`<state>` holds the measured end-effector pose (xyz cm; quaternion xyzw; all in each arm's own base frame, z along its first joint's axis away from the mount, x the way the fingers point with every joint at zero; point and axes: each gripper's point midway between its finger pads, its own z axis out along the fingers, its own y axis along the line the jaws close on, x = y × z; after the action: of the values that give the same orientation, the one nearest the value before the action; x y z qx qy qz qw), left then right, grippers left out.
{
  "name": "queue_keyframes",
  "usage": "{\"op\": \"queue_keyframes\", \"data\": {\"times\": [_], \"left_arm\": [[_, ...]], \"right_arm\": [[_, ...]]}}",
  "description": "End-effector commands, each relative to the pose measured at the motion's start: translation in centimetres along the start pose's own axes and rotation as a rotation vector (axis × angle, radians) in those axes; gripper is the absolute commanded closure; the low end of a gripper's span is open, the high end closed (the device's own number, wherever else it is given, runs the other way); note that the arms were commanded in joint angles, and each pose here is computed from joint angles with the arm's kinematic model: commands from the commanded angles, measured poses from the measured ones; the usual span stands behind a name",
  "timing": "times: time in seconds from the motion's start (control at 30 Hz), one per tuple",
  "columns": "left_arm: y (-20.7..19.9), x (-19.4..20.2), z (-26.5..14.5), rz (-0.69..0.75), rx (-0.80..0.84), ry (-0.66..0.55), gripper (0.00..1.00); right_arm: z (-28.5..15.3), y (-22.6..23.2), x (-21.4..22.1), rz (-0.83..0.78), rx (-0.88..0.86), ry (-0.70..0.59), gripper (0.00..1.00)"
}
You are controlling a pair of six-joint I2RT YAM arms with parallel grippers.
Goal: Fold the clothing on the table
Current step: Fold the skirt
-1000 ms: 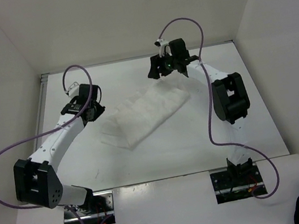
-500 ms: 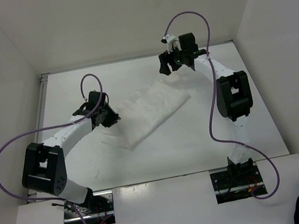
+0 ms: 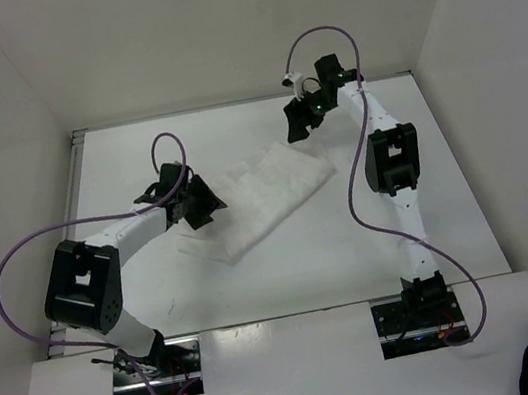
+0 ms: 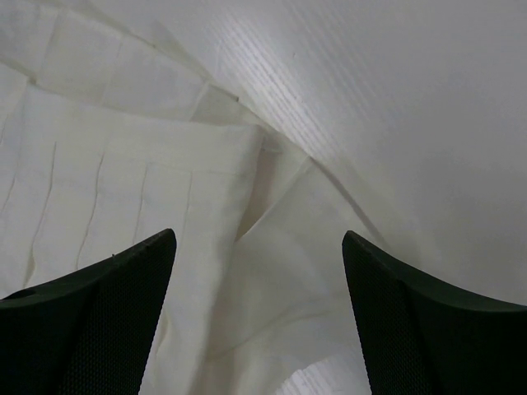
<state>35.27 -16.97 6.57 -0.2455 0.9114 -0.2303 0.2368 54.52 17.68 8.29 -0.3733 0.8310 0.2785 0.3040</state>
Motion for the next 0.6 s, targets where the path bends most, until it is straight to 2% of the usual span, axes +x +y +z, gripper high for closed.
{"op": "queue_keyframes", "data": {"times": [0.0, 0.2, 0.33, 0.37, 0.57], "left_arm": [[-1.3, -2.3, -1.4, 0.018, 0.072, -0.065, 0.32], [1.0, -2.9, -1.5, -0.016, 0.052, -0.058, 0.25], [0.9, -2.6, -1.2, -0.012, 0.091, -0.036, 0.25], [0.7, -2.4, -1.2, -0.011, 0.101, -0.025, 0.25], [0.4, -2.2, 0.0, -0.027, 0.130, 0.000, 0.31]], "right_arm": [[0.0, 2.1, 1.9, -0.003, -0.112, 0.075, 0.13], [0.9, 1.9, 2.5, -0.012, -0.118, 0.108, 0.13], [1.5, 1.8, 2.1, -0.015, -0.112, 0.115, 0.13], [1.7, 1.9, 1.7, -0.033, -0.103, 0.113, 0.16], [1.8, 1.6, 1.5, -0.030, -0.092, 0.113, 0.21]]}}
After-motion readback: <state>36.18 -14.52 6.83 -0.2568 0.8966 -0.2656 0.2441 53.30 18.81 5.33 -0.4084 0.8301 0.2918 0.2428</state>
